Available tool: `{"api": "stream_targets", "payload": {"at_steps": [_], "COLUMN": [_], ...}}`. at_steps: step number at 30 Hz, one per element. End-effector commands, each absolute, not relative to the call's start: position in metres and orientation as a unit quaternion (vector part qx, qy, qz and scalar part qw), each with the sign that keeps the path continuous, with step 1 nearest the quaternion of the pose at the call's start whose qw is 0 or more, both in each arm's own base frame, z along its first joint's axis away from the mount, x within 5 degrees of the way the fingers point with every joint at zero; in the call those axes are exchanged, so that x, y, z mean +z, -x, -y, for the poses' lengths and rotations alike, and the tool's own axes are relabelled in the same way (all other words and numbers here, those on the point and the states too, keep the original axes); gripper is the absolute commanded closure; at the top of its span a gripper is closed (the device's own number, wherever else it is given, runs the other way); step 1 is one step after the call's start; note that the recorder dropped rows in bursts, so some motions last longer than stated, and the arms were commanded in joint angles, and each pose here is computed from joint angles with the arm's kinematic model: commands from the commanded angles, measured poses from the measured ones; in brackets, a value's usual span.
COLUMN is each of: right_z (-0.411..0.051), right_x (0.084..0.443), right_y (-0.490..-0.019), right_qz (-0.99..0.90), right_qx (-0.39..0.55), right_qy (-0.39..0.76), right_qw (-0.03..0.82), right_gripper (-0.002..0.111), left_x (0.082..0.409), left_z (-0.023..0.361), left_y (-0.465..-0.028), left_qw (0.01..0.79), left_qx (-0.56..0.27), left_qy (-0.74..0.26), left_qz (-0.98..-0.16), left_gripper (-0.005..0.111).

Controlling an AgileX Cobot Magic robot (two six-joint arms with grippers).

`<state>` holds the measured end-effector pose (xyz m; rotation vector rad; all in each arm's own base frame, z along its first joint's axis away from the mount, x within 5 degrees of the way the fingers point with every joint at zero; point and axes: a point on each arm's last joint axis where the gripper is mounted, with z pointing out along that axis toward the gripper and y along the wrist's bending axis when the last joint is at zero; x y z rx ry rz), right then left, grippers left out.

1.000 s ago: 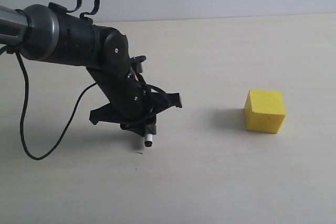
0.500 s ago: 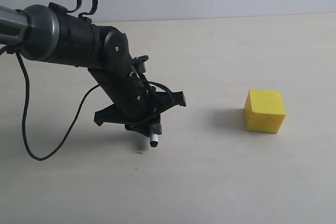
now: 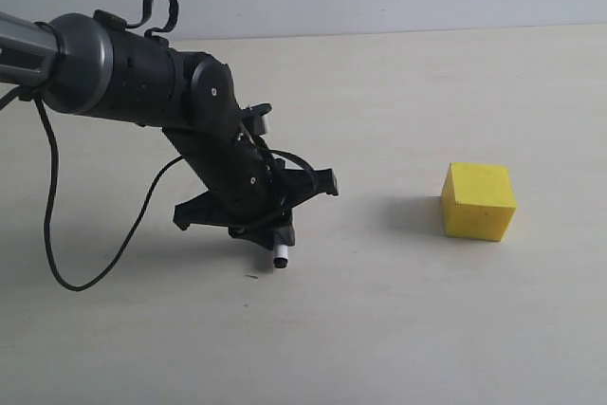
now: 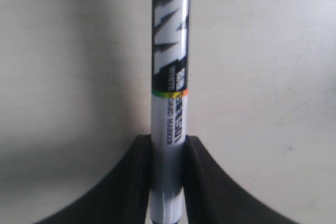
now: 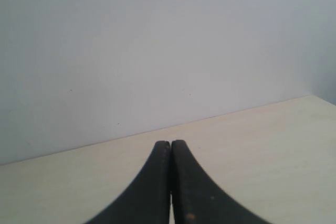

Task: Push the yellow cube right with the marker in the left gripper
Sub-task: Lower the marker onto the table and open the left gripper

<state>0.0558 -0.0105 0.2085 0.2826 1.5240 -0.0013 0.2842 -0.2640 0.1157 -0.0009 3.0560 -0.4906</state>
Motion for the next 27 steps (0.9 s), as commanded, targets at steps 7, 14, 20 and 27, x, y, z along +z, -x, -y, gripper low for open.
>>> {"api": "stream_targets", "payload": {"at_steps": [7, 14, 20, 27], "right_z": [0.011, 0.011, 0.011, 0.011], "right_x": [0.208, 0.208, 0.208, 0.208], "right_y": [-0.055, -0.055, -0.055, -0.055], "right_qz": [-0.685, -0.685, -0.685, -0.685], "right_qx": [-0.003, -0.003, -0.003, -0.003], "right_qy": [-0.127, -0.127, -0.127, -0.127], "right_qw": [0.718, 0.718, 0.718, 0.718], "right_gripper": [0.108, 0.108, 0.108, 0.108], "left_x": [0.113, 0.113, 0.121, 0.124], "left_z": [0.265, 0.265, 0.269, 0.271], "left_y": [-0.286, -0.286, -0.291, -0.292], "left_qw": [0.023, 0.023, 0.03, 0.027], "left_qx": [-0.161, -0.161, -0.169, -0.172], "left_qy": [0.004, 0.004, 0.001, 0.001], "left_qz": [-0.987, -0.987, -0.985, -0.985], "left_gripper": [0.107, 0.096, 0.063, 0.058]}}
